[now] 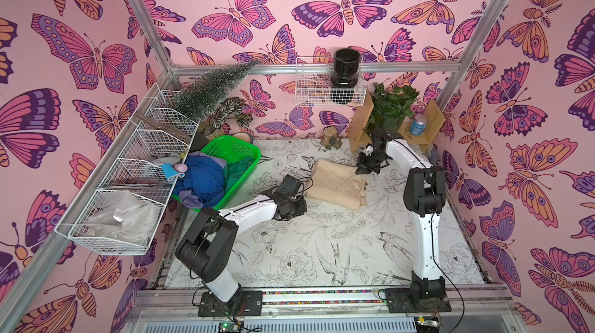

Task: Fold and stack t-shirts
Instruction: Smooth out the T-shirt at the center of the board, then move the T-shirt to the center of the board.

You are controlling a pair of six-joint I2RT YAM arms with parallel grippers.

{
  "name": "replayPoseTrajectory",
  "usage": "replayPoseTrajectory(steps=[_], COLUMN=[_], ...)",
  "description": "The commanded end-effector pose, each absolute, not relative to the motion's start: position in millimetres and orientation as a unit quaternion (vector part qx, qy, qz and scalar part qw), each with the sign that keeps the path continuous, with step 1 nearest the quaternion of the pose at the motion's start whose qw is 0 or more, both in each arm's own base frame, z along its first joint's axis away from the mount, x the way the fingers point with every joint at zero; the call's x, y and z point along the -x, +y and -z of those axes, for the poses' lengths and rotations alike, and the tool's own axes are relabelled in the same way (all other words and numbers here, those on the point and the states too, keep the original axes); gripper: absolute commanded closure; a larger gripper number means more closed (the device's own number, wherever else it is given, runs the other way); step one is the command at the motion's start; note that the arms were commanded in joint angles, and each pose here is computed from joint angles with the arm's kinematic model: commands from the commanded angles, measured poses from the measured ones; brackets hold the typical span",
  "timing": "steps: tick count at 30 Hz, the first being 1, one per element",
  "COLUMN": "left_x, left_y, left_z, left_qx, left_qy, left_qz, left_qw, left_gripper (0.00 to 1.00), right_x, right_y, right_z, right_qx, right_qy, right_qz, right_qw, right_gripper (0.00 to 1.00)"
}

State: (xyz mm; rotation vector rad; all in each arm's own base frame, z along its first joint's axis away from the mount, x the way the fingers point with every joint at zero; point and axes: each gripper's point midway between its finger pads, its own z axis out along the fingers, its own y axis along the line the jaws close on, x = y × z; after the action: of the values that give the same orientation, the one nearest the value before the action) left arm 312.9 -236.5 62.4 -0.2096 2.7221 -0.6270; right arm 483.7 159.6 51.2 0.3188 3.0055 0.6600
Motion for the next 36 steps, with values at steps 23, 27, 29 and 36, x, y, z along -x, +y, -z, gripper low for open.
replayPoseTrajectory(steps=[23,27,29,36], left_x=[-297,-295,-295,-293], left_y=[-229,-229,-230,-229], left_z=[-60,-57,-56,-60], left_qx=[0.077,0.075,0.075,0.069], left_qy=[0.957,0.958,0.958,0.958], left_qz=[0.218,0.218,0.218,0.220], left_qw=[0.174,0.170,0.168,0.173], left_gripper=[0.81,0.81,0.81,0.81], right_x=[-402,-388,-386,-378], right_y=[239,282,299,316], right_z=[-111,-90,-82,-54], right_qx=[0.017,0.043,0.051,0.050], right_qy=[0.971,0.966,0.963,0.967], right_qz=[-0.236,-0.254,-0.263,-0.243], right_qw=[0.025,-0.005,-0.014,-0.053], right_gripper=[1.00,1.00,1.00,1.00])
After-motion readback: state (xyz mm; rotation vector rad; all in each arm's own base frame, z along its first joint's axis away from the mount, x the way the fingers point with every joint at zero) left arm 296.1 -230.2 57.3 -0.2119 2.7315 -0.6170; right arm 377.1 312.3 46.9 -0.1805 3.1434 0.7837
